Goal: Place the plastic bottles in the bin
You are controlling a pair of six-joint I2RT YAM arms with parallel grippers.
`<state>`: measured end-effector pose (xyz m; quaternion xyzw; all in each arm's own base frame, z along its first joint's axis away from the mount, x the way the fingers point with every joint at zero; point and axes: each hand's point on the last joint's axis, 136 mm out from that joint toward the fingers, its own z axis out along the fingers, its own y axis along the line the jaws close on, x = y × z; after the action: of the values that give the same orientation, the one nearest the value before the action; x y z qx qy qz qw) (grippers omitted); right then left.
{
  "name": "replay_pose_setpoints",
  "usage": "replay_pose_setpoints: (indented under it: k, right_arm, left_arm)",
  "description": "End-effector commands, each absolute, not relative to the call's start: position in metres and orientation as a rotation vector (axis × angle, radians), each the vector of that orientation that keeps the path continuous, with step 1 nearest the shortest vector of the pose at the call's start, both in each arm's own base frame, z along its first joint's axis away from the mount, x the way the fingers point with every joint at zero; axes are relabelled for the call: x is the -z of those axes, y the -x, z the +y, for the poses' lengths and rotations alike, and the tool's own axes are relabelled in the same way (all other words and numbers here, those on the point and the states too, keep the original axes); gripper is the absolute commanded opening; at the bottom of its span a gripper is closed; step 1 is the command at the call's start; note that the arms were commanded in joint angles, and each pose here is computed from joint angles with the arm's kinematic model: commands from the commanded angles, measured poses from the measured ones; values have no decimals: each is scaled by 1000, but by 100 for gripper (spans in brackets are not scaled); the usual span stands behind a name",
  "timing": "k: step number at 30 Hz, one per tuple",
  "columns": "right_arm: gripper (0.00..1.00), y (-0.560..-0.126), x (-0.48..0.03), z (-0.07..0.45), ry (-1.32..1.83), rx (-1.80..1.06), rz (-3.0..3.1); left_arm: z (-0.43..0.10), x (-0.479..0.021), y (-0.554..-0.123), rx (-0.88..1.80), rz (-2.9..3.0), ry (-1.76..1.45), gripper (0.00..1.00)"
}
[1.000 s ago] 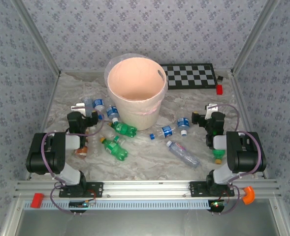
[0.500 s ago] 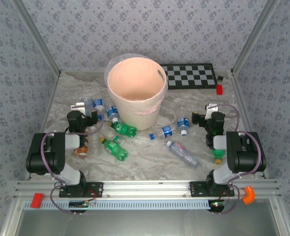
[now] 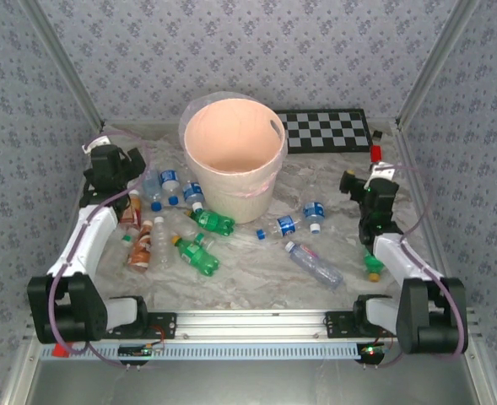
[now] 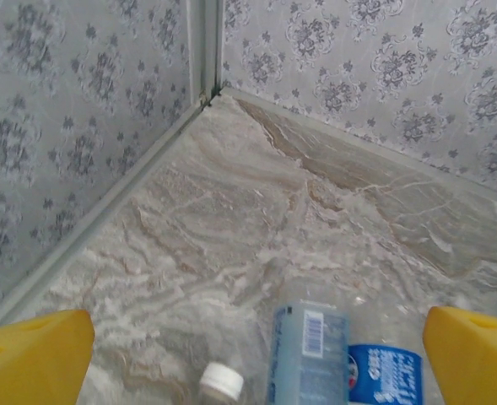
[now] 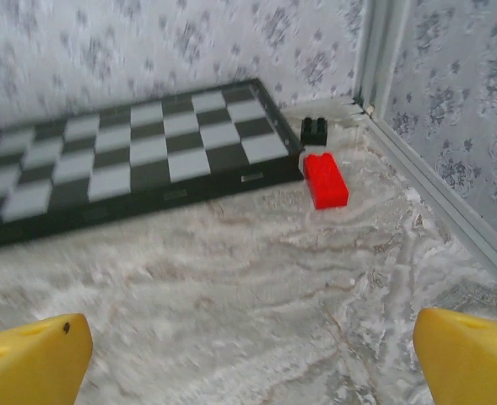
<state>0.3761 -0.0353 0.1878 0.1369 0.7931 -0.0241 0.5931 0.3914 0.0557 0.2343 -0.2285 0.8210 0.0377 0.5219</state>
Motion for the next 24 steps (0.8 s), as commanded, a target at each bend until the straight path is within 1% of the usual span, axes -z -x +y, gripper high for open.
replay_pose_setpoints:
  k: [1,3,6,10,17,21,24]
  right_arm:
    - [100,-351,-174,-44,-628,-61,1957]
    - [100,-347,-180,-44,-707,-149,1945]
    - [100,-346,-192,-32,-659,-234,1929]
    - [100,-332,-199,2,-515,-236,1987]
    - [100,-295,-180,69,-197,-230,2185]
    - [100,-269,-165,94,-24,-138,2301]
    - [100,-248,-150,112,79,-132,2394]
  left_arm:
    - [36,-216,-368,66,2087,647,100]
    - [23,-221,-364,173,2083,653,100]
    - [4,-222,-354,293,2088,648,100]
    - [-27,-217,-338,345,2116,567,100]
    - [-86,-201,-303,421,2168,378,100]
    - [-102,-190,-285,405,2206,336,100]
    - [-112,-187,-278,419,2207,289,100]
